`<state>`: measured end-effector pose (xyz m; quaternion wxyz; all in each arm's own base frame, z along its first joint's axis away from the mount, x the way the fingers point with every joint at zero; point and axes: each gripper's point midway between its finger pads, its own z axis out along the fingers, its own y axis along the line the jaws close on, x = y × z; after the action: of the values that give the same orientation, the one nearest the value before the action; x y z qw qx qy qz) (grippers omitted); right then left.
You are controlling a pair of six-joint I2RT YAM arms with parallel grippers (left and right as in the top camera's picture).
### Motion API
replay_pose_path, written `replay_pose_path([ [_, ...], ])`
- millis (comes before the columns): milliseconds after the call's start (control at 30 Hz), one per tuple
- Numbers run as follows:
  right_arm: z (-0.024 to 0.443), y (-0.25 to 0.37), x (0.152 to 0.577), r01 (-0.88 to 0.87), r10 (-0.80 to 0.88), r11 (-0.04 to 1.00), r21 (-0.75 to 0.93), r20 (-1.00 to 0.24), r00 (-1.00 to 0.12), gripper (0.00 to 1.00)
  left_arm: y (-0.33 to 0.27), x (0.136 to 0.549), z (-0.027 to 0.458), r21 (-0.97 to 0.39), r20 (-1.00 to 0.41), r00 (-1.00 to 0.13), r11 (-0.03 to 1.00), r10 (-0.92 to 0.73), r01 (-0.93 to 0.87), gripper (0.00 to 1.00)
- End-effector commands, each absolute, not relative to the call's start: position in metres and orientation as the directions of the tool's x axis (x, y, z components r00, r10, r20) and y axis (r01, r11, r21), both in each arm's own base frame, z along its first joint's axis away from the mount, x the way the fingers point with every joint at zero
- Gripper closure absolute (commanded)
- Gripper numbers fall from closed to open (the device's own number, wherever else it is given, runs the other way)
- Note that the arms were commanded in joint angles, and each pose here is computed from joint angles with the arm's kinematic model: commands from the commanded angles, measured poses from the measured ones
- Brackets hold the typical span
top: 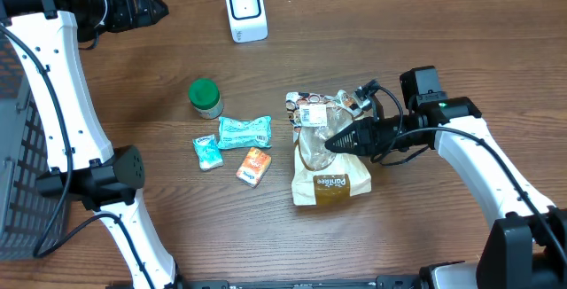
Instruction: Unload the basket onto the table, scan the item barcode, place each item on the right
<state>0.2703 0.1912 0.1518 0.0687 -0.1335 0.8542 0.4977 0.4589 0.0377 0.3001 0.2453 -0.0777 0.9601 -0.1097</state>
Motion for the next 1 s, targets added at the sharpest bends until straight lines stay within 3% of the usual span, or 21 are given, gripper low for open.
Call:
replay_pose_path([
  [0, 0.17, 0.196, 0.275, -0.321, -0.148, 0.442, 0.837, -0.285, -0.947, 0.96, 0.052, 0.452, 0.313, -0.177, -0.491, -0.849, 0.977, -0.195, -0.122, 0.0],
  [200, 0.171, 0.197, 0.279, -0.305, -0.129, 0.446, 0.841, -0.277, -0.952, 0.96, 0.084, 0.447, 0.311, -0.03, -0.497, -0.847, 0.98, -0.187, -0.199, 0.01],
  [400, 0.169, 0.196, 0.281, -0.298, -0.122, 0.461, 0.836, -0.273, -0.954, 0.96, 0.088, 0.447, 0.31, 0.015, -0.497, -0.859, 0.989, -0.121, -0.148, 0.01],
  [967, 0.171, 0.197, 0.286, -0.315, -0.118, 0.467, 0.826, -0.295, -0.948, 0.96, 0.086, 0.447, 0.31, 0.018, -0.497, -0.862, 0.992, -0.102, -0.128, 0.0],
])
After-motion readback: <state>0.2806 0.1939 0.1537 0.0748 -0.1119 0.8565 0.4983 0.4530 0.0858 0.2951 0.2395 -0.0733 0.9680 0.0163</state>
